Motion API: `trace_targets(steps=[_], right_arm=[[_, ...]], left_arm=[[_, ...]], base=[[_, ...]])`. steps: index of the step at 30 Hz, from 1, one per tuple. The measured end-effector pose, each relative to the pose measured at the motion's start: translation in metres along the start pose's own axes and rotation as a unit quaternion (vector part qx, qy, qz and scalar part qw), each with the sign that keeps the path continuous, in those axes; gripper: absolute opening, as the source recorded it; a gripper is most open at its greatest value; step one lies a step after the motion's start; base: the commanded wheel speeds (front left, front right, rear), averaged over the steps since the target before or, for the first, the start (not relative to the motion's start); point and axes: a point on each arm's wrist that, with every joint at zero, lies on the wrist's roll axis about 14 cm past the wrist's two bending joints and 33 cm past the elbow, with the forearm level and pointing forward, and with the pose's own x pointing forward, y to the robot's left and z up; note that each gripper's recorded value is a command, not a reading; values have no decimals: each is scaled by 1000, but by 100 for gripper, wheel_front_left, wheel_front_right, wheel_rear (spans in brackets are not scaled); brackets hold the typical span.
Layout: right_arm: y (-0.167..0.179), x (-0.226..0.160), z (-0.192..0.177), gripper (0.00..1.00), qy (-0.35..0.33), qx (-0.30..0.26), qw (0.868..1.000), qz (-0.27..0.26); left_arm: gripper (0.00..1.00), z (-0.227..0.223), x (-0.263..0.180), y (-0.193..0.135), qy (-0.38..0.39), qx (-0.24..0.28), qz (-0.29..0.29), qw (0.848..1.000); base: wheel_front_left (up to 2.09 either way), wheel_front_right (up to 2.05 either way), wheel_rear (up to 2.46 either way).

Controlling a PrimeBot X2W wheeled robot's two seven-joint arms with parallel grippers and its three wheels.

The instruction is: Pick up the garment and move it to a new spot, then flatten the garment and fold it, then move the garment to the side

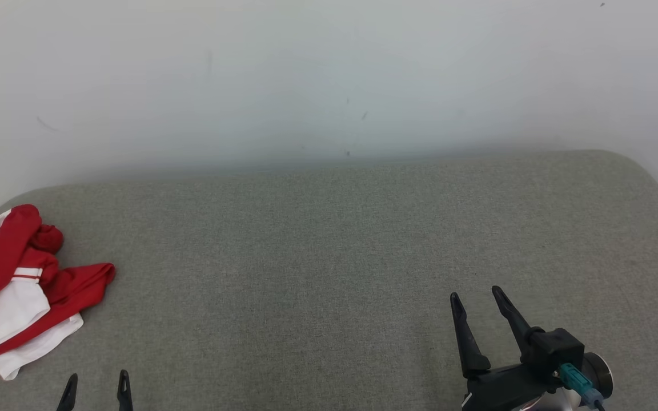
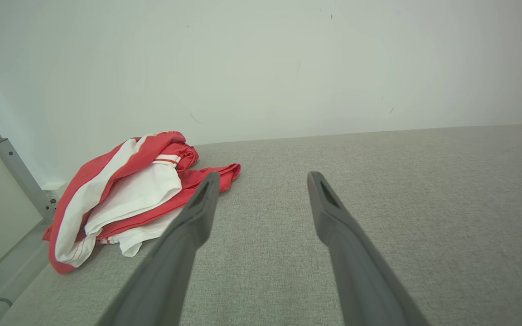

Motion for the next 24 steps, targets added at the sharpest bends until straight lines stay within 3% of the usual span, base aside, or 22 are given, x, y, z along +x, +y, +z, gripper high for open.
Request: trace_targets(steps=[11, 24], right_arm=[[-3, -1, 0, 100, -1, 5, 1000, -5], [13, 7, -5, 100, 2, 27, 999, 19]], left_arm=[[100, -2, -1, 4, 3, -3, 9, 1000], [100, -3, -9, 35, 8, 14, 54, 998]], base=[[0, 0, 0], [0, 0, 0]])
